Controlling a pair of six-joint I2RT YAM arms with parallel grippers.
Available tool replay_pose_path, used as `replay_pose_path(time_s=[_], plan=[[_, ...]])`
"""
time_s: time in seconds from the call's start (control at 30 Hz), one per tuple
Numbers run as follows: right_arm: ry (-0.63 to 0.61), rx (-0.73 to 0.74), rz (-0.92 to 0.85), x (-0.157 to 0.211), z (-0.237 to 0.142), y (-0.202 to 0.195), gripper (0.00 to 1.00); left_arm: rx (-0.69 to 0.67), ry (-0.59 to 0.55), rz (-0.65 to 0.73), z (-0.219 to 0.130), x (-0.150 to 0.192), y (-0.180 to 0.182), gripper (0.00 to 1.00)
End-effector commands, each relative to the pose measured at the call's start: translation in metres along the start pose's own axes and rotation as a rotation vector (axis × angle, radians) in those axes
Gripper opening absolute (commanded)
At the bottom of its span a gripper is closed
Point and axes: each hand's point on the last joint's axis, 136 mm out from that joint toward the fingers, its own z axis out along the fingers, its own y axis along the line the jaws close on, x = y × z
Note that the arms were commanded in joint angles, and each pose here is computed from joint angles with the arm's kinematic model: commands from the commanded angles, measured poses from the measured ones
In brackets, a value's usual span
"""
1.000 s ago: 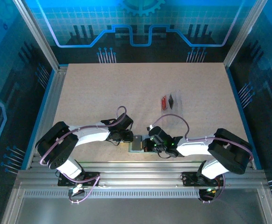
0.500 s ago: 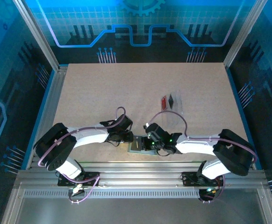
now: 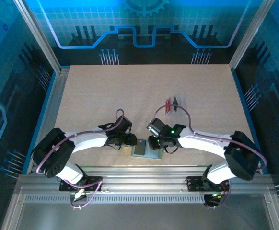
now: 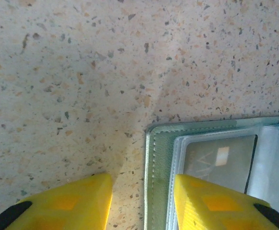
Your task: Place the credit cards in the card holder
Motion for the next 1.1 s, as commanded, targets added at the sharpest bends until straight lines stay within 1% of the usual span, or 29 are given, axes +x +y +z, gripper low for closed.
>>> replay_pose_path(time_s=[0.0, 0.2, 0.43, 0.47, 0.5, 0.6, 0.7, 0.83, 1.03, 1.07], plan=[[0.048, 0.109, -0.041, 0.001, 0.006, -0.014, 0.31, 0.057, 0.170, 0.022, 0.006, 0.039, -0.003, 0.41], [0.087, 0.189, -0.048, 0.010, 0.025, -0.020, 0.32, 0.060, 0.182, 0.022, 0.009, 0.040, -0.002, 0.41], [0.136, 0.208, -0.016, 0.025, 0.045, -0.025, 0.32, 0.056, 0.193, 0.035, 0.015, 0.043, 0.001, 0.41], [0.143, 0.197, -0.017, 0.027, 0.048, -0.023, 0.30, 0.053, 0.197, 0.035, 0.016, 0.044, 0.003, 0.40], [0.145, 0.184, -0.016, 0.028, 0.049, -0.020, 0.26, 0.049, 0.202, 0.036, 0.018, 0.046, 0.004, 0.40], [0.129, 0.164, -0.016, 0.023, 0.046, -0.016, 0.10, 0.046, 0.216, 0.034, 0.022, 0.051, 0.008, 0.38], [0.102, 0.164, -0.029, 0.013, 0.037, -0.013, 0.00, 0.051, 0.227, 0.030, 0.027, 0.059, 0.008, 0.37], [0.074, 0.190, -0.075, -0.002, 0.022, -0.006, 0.00, 0.057, 0.242, 0.028, 0.034, 0.068, 0.004, 0.36], [0.050, 0.158, -0.115, -0.022, 0.006, 0.014, 0.00, 0.081, 0.249, -0.005, 0.043, 0.077, -0.005, 0.34], [0.053, 0.149, -0.119, -0.024, 0.005, 0.017, 0.01, 0.086, 0.250, -0.013, 0.044, 0.078, -0.007, 0.34]])
